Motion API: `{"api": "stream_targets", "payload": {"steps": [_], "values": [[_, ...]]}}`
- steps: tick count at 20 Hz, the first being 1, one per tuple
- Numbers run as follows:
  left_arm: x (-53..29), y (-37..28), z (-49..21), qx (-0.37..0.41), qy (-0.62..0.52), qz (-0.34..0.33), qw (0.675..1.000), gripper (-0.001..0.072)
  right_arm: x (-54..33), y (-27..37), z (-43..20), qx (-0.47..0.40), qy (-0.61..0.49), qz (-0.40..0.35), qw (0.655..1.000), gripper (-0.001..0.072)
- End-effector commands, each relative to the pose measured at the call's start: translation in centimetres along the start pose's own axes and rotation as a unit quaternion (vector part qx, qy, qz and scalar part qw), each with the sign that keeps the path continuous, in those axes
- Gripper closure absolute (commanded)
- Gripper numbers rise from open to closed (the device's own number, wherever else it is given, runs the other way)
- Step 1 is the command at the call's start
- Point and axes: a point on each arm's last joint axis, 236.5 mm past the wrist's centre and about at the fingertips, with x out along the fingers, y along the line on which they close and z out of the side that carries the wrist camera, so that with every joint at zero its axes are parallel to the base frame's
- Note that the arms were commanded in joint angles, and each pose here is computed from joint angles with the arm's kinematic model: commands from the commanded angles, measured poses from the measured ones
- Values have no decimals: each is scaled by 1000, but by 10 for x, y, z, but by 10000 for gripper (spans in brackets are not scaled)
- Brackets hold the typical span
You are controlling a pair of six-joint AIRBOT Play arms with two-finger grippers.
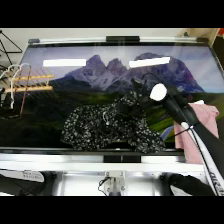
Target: Fold the shirts.
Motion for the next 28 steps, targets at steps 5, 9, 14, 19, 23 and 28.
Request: {"api": "stream_targets", "payload": {"steps": [5, 9, 14, 19, 23, 28], "values": [[-76, 3, 63, -35, -116, 17, 992, 661, 0, 0, -1, -5, 1, 0, 1000, 648], [-146, -28, 97, -68, -206, -12, 976, 661, -4, 0, -3, -20, 2, -4, 1000, 648], [-226, -169, 102, 70, -242, -98, 963, 662, -22, -12, 2, -49, -28, -43, 997, 648], [-226, -262, -22, 282, -89, -92, 951, 663, -37, -27, 10, -35, -49, -64, 996, 648], [-192, -258, -121, 342, -13, -55, 938, 664, -47, -43, 21, -11, -64, -67, 996, 648], [-185, -278, -182, 441, -45, -73, 894, 664, -51, -48, 31, -16, -82, -70, 994, 648]]}}
